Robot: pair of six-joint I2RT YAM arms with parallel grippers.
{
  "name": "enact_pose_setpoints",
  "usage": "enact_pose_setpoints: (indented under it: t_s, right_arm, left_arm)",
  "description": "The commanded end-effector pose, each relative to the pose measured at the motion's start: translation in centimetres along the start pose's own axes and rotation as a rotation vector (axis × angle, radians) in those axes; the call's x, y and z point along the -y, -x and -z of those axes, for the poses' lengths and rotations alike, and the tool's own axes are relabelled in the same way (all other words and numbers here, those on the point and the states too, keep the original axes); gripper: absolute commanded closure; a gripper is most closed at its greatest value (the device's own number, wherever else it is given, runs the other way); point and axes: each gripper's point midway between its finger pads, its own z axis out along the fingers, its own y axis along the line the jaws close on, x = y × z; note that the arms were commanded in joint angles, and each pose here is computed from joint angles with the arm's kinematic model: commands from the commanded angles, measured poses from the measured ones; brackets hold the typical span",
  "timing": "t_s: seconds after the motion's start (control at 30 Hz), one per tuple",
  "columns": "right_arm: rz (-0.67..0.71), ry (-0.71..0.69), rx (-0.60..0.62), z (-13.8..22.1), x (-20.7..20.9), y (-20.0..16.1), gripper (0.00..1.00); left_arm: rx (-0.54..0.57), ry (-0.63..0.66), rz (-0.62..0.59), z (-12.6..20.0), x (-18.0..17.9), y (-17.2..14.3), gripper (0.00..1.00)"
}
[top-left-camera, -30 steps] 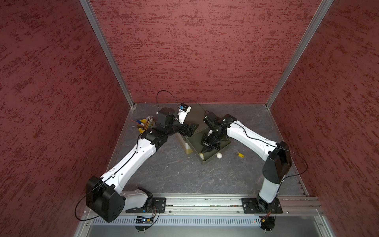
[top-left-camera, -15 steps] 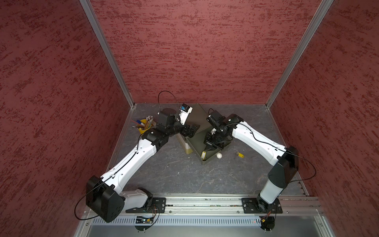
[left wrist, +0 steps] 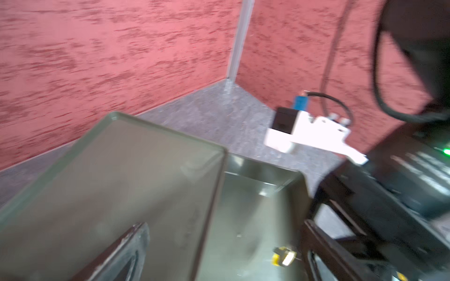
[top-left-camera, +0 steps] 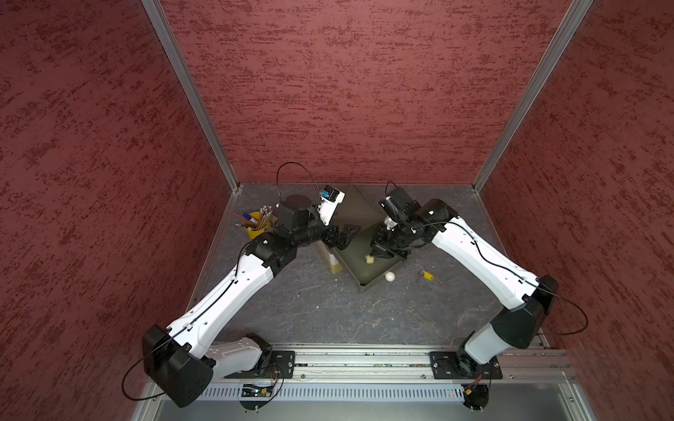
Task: Take the keys out of the drawer
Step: Pick up the key from the drawer.
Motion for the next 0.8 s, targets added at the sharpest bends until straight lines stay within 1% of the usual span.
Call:
enact_pose_setpoints:
  t_s: [0.0, 0.07, 0.13, 0.23, 0.33, 0.4, 0.47, 0.57, 0.6, 0.67, 0.77]
  right_arm:
    - [0.052, 0.069, 0.076, 3.0, -1.3, 1.5, 1.00]
    - [0.081, 0.075, 0.110, 4.4, -1.4, 2.1, 1.00]
    - [0.110, 0.073, 0.147, 5.6, -1.2, 2.6, 1.00]
    - [0.112, 0.102, 0.186, 7.2, -1.0, 3.3, 1.00]
    - [0.110, 0.118, 0.217, 8.6, -0.4, 3.8, 1.00]
    - [0.109, 0.123, 0.232, 9.5, 0.0, 4.2, 1.00]
    - [0.109, 0.120, 0.251, 10.4, 0.5, 4.5, 1.00]
    - [0.107, 0.111, 0.288, 11.6, 1.5, 5.2, 1.00]
    - [0.101, 0.107, 0.298, 11.8, 1.8, 5.6, 1.00]
    - [0.094, 0.118, 0.350, 13.6, 2.5, 5.6, 1.00]
    - [0.072, 0.117, 0.399, 14.9, 3.8, 6.3, 1.00]
  left_arm:
    - [-0.010, -0.158, 0.005, 0.9, 4.4, 0.6, 0.00]
    - [-0.037, -0.198, -0.008, 1.1, 6.0, 0.3, 0.00]
    - [-0.044, -0.206, -0.003, 1.4, 6.8, -0.1, 0.00]
    - [-0.012, -0.250, 0.003, 2.0, 8.4, 0.3, 0.00]
    - [-0.046, -0.284, -0.025, 1.8, 10.1, 0.6, 0.00]
    - [-0.077, -0.304, -0.061, 1.2, 11.2, 0.7, 0.00]
    - [-0.091, -0.317, -0.068, 0.7, 11.9, 1.1, 0.00]
    - [-0.085, -0.346, -0.072, -0.3, 12.6, 1.8, 0.00]
    - [-0.084, -0.347, -0.068, -0.6, 12.7, 2.0, 0.00]
    - [-0.088, -0.350, -0.042, -1.3, 12.9, 2.3, 0.00]
    - [-0.098, -0.366, 0.005, -2.4, 13.6, 2.6, 0.00]
